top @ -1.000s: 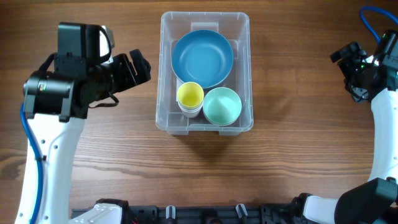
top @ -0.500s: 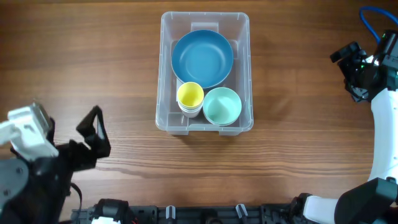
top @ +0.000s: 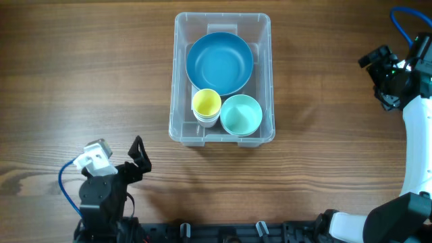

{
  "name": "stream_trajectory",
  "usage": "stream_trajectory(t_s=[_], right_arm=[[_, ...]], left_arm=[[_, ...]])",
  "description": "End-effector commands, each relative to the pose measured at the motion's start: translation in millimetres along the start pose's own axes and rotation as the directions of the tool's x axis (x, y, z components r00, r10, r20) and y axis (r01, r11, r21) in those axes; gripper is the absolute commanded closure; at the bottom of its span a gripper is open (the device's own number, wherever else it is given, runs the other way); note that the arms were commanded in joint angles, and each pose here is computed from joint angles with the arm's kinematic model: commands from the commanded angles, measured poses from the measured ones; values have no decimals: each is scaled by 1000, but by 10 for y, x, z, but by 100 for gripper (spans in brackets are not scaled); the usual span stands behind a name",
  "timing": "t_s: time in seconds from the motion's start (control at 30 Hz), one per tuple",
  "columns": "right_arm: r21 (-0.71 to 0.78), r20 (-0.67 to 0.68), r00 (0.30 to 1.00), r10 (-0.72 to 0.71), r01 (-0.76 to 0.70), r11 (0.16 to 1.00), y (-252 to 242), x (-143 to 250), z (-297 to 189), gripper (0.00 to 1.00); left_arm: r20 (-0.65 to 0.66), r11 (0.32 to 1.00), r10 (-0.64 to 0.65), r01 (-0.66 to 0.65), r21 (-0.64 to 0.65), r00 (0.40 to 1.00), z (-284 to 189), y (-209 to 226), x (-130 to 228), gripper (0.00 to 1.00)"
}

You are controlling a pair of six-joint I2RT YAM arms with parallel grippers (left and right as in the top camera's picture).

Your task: Pack container

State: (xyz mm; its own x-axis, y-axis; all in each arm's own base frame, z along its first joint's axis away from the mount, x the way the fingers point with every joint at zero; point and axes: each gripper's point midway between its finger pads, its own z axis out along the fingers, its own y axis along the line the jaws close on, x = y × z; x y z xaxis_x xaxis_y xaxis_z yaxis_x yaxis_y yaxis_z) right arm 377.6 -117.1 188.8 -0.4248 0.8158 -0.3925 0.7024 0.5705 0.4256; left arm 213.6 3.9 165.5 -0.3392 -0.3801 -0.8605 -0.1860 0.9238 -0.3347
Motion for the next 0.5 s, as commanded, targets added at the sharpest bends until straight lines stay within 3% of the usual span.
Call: stream_trajectory(t_s=[0.0,0.23,0.47], right_arm=[[-7,-6,1000,10,-10,1000,22,3,10,0],[-7,-7,1000,9,-10,1000,22,4,10,0],[-7,-6,1000,10,-10,1000,22,3,10,0]], left_arm=[[50,996,-82,83,-14,995,42,140,128,0],[54,995,-89,90,-33,995,40,195,150,0],[-87,992,-79,70,-106,993,21,347,509,0]])
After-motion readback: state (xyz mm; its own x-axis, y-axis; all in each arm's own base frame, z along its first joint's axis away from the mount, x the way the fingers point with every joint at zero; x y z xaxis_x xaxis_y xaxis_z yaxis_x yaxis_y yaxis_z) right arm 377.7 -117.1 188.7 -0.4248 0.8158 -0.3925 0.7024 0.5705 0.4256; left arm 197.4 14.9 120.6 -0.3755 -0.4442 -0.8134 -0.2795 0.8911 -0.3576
